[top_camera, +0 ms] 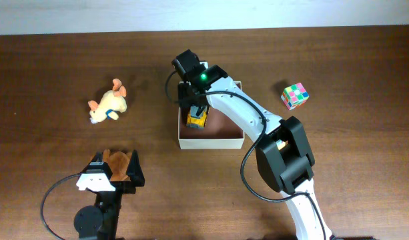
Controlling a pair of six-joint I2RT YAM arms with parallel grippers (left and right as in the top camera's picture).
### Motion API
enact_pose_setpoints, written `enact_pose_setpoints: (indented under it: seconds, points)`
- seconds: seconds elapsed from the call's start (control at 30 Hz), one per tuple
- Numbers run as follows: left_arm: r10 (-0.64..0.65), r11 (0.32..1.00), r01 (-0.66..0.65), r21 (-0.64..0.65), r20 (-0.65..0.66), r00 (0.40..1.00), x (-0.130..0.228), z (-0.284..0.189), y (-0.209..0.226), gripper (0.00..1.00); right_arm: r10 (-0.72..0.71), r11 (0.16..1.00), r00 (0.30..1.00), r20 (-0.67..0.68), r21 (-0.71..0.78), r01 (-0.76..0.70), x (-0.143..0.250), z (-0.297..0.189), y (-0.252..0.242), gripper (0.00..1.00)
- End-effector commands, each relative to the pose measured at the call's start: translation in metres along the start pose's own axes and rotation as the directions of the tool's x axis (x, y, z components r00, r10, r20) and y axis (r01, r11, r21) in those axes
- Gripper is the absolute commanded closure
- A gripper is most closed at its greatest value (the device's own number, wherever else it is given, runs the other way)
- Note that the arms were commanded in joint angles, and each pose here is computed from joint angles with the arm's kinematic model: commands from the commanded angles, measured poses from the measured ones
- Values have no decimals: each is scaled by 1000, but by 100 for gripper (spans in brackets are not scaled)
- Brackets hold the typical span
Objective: Pack container
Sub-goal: 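Lift the truck and carry it with the right gripper into the box, then lower the truck into the box's left side and adjust its placement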
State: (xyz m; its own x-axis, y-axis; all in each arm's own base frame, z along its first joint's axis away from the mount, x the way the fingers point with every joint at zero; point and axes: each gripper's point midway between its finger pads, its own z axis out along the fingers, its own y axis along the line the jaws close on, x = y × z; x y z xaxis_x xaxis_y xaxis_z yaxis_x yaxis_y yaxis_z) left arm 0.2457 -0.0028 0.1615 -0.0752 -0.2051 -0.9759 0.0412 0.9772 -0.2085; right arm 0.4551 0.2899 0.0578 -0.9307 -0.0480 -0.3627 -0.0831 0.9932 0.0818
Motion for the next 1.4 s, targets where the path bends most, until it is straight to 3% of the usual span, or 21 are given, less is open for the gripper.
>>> enact_pose_setpoints:
  seconds: [0.0, 0.2, 0.43, 0.53, 0.7, 1.37]
  points:
    - [16, 1000, -16, 14, -1, 1000, 2, 0, -2, 1, -38, 999, 999, -8, 12, 38, -1, -4, -3, 25]
    - [16, 1000, -16, 13, -1, 1000, 2, 0, -2, 1, -93, 995, 996, 13, -36, 94, -12, -40, 5, 25]
    - [16, 1000, -16, 13, -1, 1000, 2, 0, -2, 1, -126, 988, 989, 80, -76, 132, -36, -115, 11, 25]
    - [16, 1000, -16, 13, -1, 1000, 2, 0, -2, 1, -24, 999, 998, 52, -21, 25, -32, -128, -3, 39]
    - [16, 1000, -16, 14, -1, 1000, 2, 0, -2, 1, 96, 995, 995, -33, 36, -95, -9, -124, -15, 50]
    - [16, 1000, -16, 14, -1, 1000, 2, 0, -2, 1, 162, 977, 973, -161, 167, -135, 58, -24, -41, 52]
